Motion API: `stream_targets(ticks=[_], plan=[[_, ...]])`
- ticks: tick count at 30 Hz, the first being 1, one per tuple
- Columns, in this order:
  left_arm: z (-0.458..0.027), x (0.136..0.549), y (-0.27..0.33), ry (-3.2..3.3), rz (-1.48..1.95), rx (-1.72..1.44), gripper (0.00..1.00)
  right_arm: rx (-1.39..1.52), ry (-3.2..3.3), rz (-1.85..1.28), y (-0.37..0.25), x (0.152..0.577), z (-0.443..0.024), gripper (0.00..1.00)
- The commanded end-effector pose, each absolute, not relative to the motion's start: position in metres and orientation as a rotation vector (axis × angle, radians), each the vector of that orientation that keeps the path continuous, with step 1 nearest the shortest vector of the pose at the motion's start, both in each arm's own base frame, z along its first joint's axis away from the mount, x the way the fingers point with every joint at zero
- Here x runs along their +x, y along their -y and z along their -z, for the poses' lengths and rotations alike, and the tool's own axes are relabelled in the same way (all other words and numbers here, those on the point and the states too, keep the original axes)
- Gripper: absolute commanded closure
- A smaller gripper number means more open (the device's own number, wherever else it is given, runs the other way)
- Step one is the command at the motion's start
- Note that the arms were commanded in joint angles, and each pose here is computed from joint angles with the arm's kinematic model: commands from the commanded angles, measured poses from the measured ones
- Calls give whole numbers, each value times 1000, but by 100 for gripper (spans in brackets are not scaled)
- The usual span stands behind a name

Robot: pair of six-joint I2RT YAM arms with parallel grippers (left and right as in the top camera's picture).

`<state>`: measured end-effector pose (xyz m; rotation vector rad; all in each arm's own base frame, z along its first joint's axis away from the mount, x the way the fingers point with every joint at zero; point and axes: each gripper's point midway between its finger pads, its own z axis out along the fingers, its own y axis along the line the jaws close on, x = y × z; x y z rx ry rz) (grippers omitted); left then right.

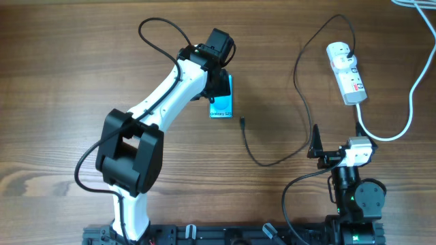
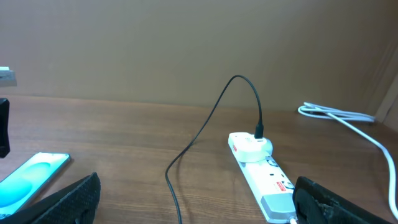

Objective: Plug charger to phone and switch on socket

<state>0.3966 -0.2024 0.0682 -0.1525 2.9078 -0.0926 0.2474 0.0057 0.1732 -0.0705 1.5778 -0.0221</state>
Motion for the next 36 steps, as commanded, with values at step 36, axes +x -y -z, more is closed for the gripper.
stream_targets(ticks=[36], plan=[[-16,416,232,-2831,99,-98,1,-86,-1574,33,-6,247,-174,0]])
